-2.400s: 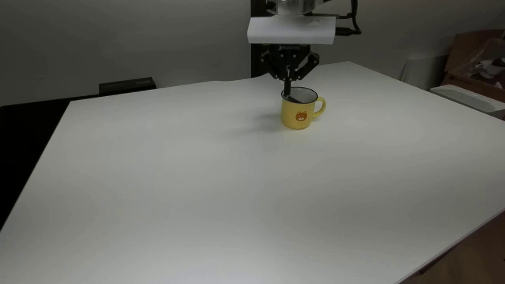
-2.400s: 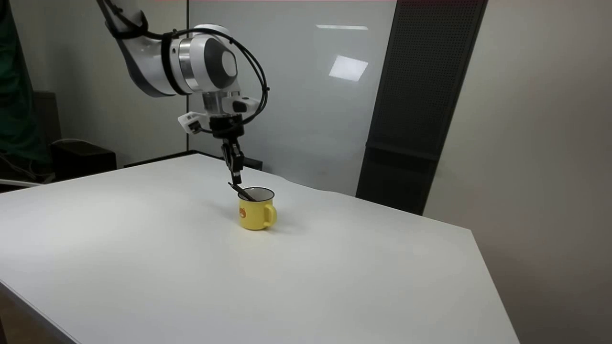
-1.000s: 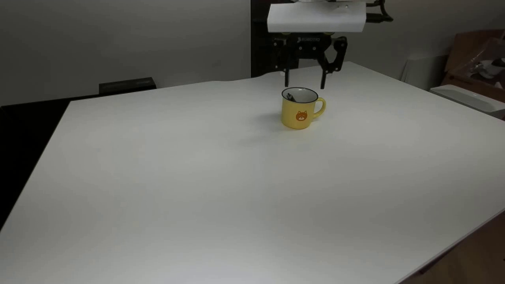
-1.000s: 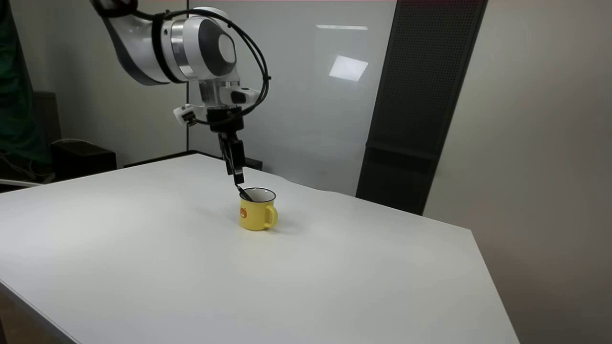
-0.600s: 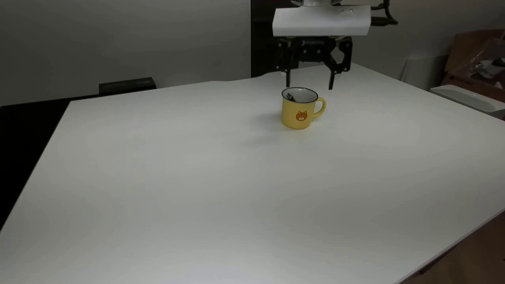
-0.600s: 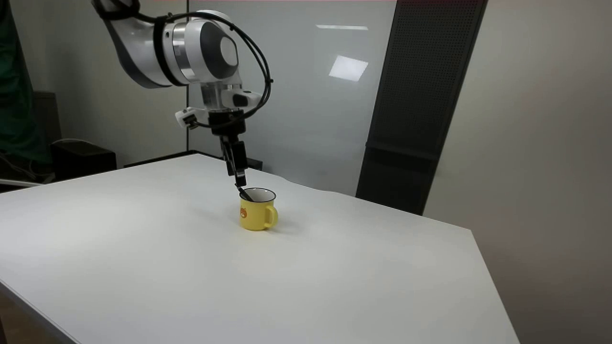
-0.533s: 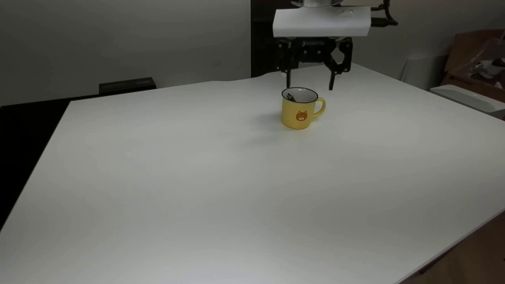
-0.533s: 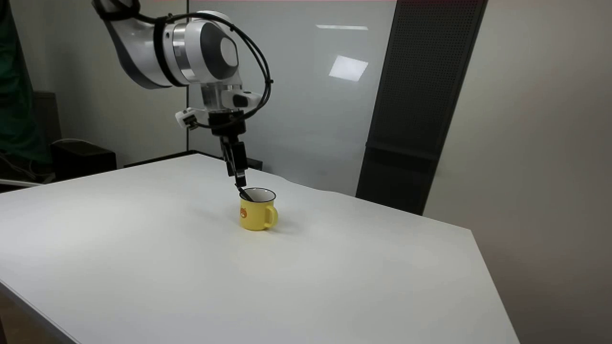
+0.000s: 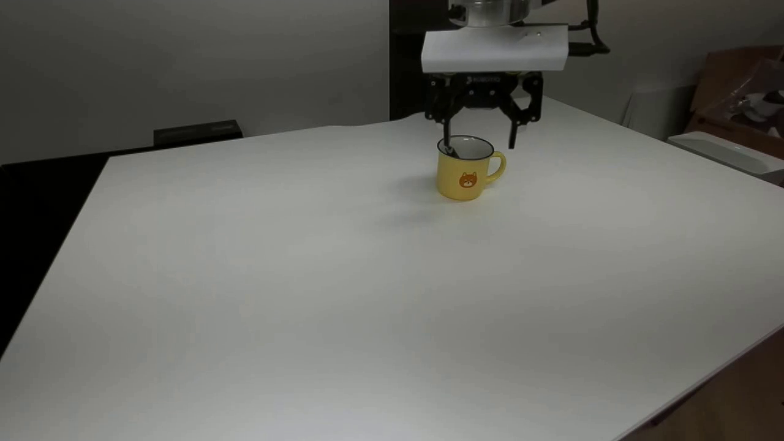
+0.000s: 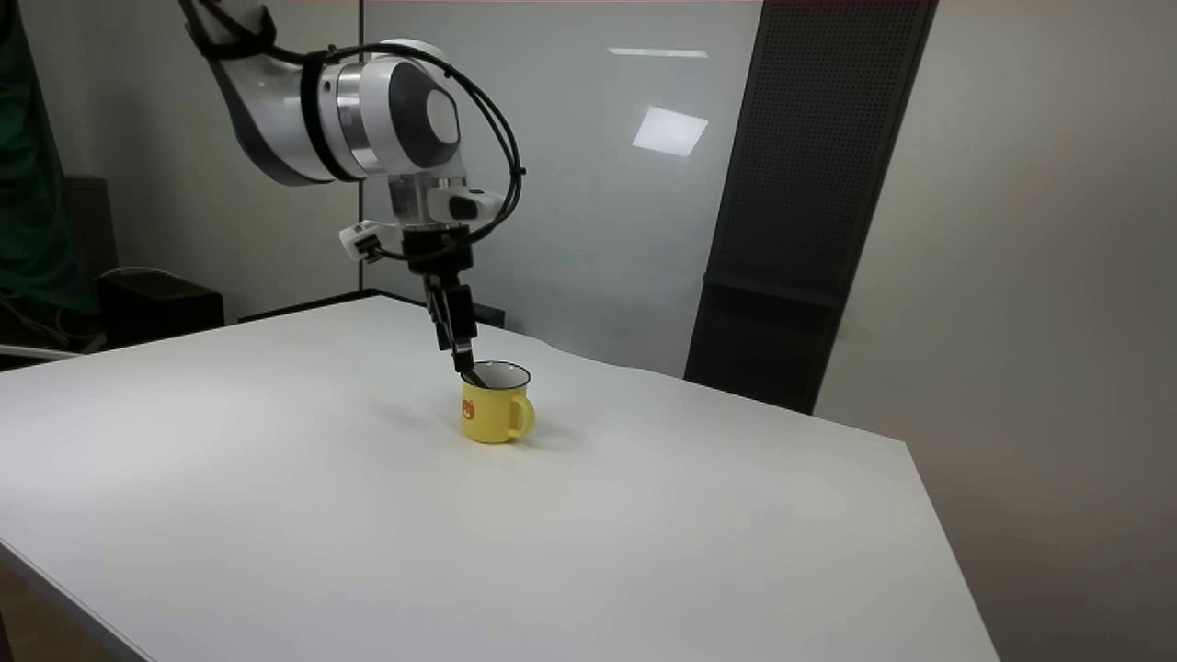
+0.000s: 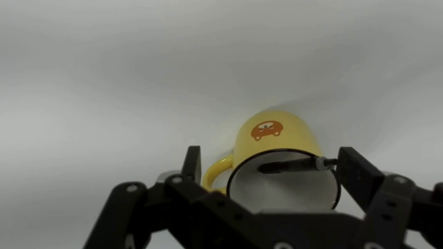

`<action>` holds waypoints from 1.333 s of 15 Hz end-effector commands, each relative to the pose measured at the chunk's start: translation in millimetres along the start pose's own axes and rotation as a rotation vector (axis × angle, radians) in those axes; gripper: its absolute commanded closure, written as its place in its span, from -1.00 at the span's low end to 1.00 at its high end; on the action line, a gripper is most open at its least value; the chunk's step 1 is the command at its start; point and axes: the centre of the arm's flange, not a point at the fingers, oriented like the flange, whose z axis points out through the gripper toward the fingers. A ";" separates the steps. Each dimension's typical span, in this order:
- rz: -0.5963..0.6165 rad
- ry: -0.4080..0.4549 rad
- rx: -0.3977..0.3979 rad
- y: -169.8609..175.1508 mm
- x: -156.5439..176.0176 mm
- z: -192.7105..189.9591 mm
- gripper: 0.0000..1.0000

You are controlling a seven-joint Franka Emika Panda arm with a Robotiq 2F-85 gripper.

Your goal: Take the pen from the yellow cup and place it on the table

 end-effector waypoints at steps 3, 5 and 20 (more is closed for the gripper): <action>0.001 0.011 0.001 -19.3 11.4 3.3 -1.00; -0.006 0.015 0.005 -24.9 13.2 3.3 -1.00; -0.009 0.007 -0.001 -29.4 12.2 14.8 0.10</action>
